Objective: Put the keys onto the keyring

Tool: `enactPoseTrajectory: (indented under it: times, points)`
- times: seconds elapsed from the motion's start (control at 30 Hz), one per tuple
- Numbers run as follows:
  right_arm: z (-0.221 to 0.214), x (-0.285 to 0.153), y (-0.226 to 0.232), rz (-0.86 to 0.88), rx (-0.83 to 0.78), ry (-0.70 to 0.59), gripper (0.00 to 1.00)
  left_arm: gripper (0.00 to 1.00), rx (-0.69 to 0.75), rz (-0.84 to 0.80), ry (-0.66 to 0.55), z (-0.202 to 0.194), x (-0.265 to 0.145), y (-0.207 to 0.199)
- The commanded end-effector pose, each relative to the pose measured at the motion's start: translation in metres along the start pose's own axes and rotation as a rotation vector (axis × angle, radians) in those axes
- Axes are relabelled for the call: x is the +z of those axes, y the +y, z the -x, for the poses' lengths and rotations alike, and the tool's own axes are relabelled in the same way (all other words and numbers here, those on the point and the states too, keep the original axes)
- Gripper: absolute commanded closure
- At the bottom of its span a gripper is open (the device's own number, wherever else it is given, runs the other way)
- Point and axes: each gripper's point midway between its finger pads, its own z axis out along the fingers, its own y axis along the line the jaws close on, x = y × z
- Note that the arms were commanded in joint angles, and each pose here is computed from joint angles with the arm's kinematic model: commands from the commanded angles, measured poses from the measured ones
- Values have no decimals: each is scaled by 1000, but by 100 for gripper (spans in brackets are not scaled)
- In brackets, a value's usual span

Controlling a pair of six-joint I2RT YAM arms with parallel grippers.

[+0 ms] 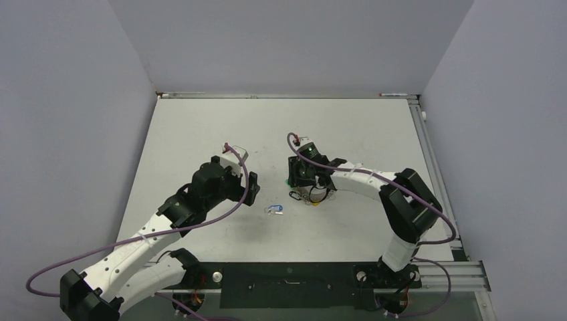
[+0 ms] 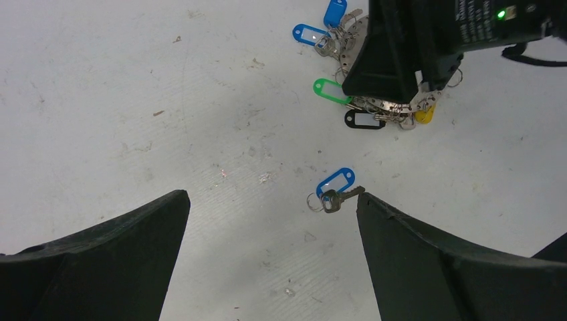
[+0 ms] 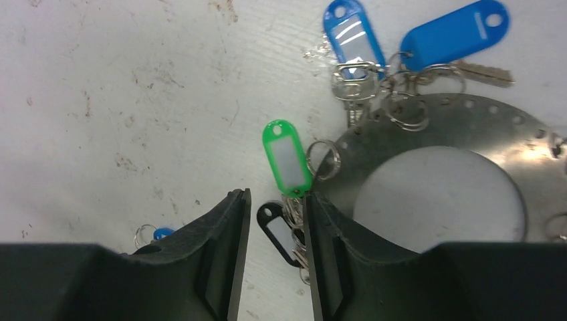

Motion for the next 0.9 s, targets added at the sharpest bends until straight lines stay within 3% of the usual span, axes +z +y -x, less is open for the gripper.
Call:
enactPoseTrajectory:
  times: [0.0,0.23,0.47,0.63,0.77,0.87]
  points:
    - [13,14,25,17,-17,-37,64,6,-7,-2,-47,17,-6,0]
    - [-14,10,24,28,-31,14,64,6,-7,-12,-50,18,-7,-2]
    - [-41,-23,1,-33,-62,67,64,6,-9,-20,-49,18,-7,-4]
    - [-40,-53,-16,-103,-101,75,64,6,-10,-22,-47,18,-6,-4]
    - [-18,-79,-39,-184,-79,-1,61,6,-9,-18,-52,19,-8,-3]
    - [3,-81,-37,-149,-23,-73,61,6,-10,-22,-57,21,-8,-4]
